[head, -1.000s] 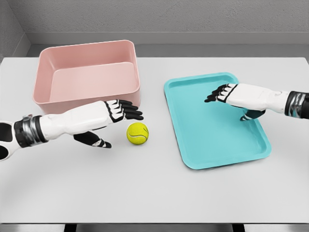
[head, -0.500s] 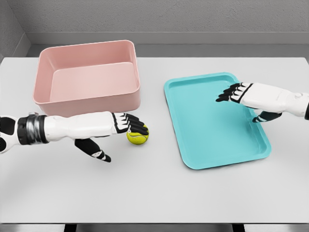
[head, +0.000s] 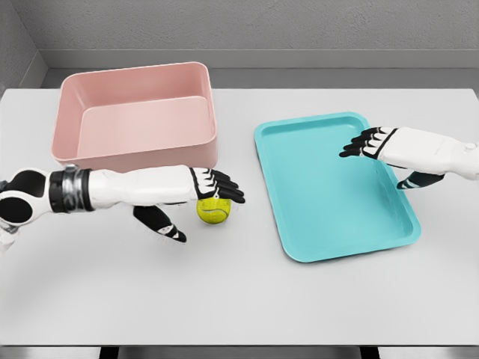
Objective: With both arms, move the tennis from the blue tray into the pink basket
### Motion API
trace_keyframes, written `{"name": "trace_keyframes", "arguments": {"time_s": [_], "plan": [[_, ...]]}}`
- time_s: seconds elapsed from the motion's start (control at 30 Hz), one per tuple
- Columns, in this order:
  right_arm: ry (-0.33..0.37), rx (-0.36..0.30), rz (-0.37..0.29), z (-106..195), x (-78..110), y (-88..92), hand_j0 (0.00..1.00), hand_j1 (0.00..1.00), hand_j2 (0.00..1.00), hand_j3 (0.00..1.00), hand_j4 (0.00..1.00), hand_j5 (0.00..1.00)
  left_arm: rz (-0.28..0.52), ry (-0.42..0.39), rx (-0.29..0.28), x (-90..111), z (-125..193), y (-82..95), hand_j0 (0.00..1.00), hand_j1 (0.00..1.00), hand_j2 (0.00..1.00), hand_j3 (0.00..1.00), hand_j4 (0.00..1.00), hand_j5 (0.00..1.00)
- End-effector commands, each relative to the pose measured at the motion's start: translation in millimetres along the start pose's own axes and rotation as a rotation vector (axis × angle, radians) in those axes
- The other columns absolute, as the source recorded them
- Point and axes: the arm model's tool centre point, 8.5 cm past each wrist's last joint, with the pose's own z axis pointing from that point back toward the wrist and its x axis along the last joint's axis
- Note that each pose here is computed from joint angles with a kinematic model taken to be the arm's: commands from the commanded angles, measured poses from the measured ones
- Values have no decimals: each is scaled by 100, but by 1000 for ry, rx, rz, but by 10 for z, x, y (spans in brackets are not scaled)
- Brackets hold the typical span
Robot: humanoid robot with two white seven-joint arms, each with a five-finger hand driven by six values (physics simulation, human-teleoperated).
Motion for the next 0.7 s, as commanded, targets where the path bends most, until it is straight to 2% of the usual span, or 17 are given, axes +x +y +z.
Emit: {"name": "trace_keyframes", "arguments": {"time_s": [0.0, 0.17, 0.27, 0.67], "plan": [[2, 0, -3, 14, -2, -8, 100, 100, 100, 100, 100, 100, 29, 5, 21, -89, -61, -15, 100, 100, 100, 100, 100, 100], [-2, -1, -4, -2, 5, -6, 100, 100, 100, 100, 100, 100, 44, -7, 30, -144, -190, -19, 100, 100, 100, 100, 100, 100], [-1, 0, -4, 4, 2, -6, 100, 100, 100, 100, 100, 100, 49, -2, 3, -170, -208, -66, 100, 100, 100, 100, 100, 100], [-3, -2, -4, -7, 7, -6, 100, 100, 100, 100, 100, 100, 91, 83, 4, -434, -62, -130, 100, 100, 100, 100, 100, 100]]}}
